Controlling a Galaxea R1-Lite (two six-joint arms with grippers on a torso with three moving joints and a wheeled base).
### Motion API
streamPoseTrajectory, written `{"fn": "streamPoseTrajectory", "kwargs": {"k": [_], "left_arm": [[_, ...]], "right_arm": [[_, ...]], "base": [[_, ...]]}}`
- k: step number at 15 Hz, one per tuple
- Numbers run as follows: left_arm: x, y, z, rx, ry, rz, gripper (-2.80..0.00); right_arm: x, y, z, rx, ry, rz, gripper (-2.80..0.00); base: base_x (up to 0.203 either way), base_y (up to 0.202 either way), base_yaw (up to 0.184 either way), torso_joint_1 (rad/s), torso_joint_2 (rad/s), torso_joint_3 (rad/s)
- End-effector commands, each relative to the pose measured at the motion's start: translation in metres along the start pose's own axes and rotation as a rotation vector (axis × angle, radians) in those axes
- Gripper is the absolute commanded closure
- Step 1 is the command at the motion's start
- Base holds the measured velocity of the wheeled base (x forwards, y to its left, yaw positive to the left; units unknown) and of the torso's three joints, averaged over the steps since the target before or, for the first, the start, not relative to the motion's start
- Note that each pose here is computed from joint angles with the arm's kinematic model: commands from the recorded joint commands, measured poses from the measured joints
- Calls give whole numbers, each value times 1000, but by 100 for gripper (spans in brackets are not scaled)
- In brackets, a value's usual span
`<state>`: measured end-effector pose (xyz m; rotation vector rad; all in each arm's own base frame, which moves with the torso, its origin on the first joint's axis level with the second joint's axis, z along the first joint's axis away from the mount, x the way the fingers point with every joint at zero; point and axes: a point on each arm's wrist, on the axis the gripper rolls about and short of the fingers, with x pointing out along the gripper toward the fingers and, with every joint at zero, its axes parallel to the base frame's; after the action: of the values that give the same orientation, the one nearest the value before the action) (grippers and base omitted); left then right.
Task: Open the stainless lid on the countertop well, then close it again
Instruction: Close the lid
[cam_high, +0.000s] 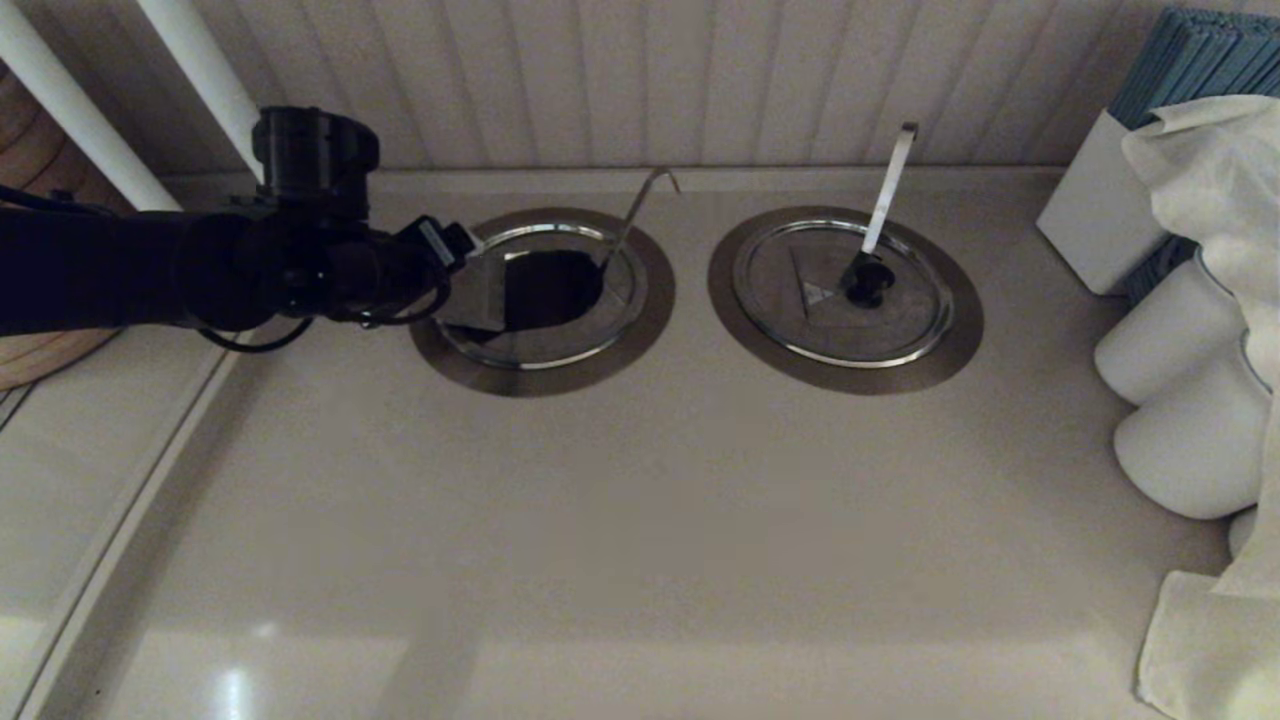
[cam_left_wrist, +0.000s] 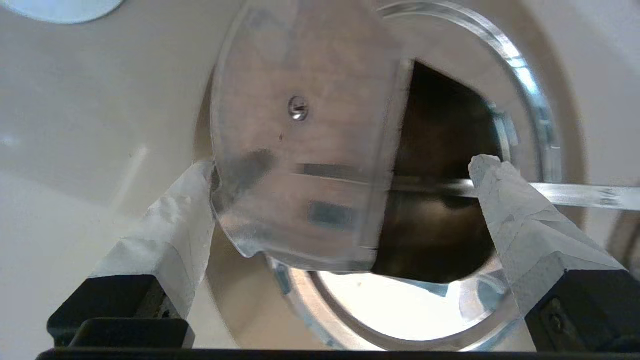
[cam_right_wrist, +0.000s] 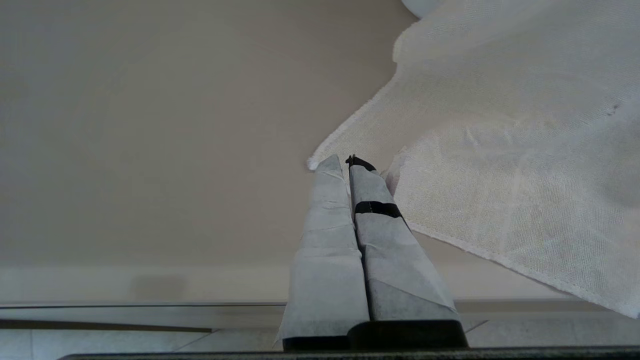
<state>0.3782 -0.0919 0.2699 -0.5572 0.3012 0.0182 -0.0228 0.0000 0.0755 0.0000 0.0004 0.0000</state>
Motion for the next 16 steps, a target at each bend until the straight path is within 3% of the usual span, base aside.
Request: {"fn": "streamPoseTrajectory", "kwargs": {"k": [1, 10, 16], "left_arm": [[-3, -3, -2, -3, -12, -22, -280], [-24, -21, 4, -13, -70, -108, -280], [-13, -20, -6, -7, -43, -97, -280]], "right_arm": [[0, 0, 0, 0, 1, 0, 0], [0, 0, 0, 0, 1, 0, 0], [0, 0, 0, 0, 1, 0, 0]], "base": [[0, 0, 0, 0, 0, 0], [0, 0, 0, 0, 0, 0], [0, 0, 0, 0, 0, 0]]}}
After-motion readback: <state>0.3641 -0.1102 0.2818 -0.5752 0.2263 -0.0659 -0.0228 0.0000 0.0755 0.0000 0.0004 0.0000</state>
